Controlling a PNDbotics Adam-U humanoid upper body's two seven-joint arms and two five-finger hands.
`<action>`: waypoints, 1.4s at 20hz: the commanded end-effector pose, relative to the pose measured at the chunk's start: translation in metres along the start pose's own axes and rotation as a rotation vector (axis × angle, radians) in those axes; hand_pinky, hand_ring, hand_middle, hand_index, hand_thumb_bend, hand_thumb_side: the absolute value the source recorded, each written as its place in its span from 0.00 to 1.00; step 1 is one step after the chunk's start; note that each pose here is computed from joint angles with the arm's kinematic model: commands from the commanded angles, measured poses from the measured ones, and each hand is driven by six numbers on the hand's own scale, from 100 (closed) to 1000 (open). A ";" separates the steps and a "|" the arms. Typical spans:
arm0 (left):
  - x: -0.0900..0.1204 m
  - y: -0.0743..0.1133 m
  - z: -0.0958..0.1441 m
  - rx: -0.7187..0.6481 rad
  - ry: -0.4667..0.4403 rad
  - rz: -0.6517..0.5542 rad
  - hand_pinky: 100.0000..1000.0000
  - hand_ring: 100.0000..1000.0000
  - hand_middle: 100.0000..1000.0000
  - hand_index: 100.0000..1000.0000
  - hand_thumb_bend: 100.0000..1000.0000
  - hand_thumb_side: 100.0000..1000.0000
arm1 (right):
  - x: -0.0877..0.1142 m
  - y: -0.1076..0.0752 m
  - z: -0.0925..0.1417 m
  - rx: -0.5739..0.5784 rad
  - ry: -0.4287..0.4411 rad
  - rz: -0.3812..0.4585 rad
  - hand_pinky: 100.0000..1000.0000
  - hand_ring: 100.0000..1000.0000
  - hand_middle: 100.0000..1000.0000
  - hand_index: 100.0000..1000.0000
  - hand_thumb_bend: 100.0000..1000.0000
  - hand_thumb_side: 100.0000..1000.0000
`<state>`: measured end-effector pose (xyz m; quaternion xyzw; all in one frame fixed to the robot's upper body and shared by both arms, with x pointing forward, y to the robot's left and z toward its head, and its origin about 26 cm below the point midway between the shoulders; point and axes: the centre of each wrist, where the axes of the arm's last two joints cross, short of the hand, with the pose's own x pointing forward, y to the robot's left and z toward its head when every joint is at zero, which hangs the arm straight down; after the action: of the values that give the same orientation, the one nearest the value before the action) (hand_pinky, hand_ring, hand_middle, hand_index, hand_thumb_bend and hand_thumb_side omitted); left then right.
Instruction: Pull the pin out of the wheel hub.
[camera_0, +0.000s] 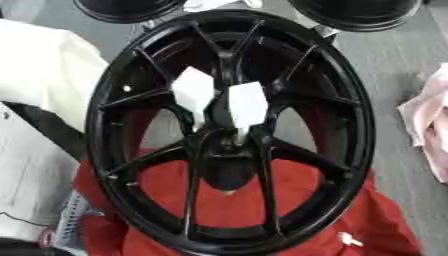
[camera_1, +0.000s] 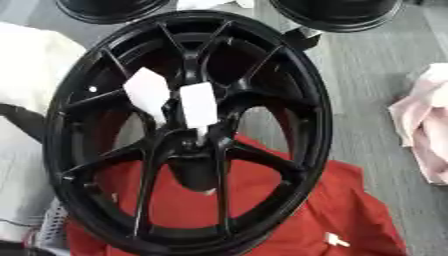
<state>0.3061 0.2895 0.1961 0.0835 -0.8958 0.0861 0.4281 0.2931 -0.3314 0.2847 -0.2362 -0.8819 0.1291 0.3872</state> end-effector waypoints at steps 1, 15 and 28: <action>0.005 0.003 -0.003 -0.010 -0.022 -0.020 0.76 0.66 0.66 0.84 0.04 0.86 | 0.022 -0.016 -0.012 0.096 -0.091 0.156 0.77 0.65 0.55 0.63 0.00 0.37; 0.006 0.004 -0.003 -0.031 -0.020 -0.040 0.76 0.66 0.66 0.84 0.04 0.86 | 0.080 -0.038 -0.046 0.544 -0.292 0.600 0.81 0.72 0.60 0.70 0.00 0.24; 0.008 0.001 -0.006 -0.061 -0.022 -0.043 0.76 0.66 0.66 0.84 0.04 0.86 | 0.109 -0.013 -0.059 0.906 -0.444 0.788 0.83 0.77 0.65 0.73 0.00 0.25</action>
<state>0.3068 0.2887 0.1953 0.0848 -0.8935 0.0636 0.4363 0.2742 -0.2851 0.3900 -0.3092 -0.6649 0.6523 0.1917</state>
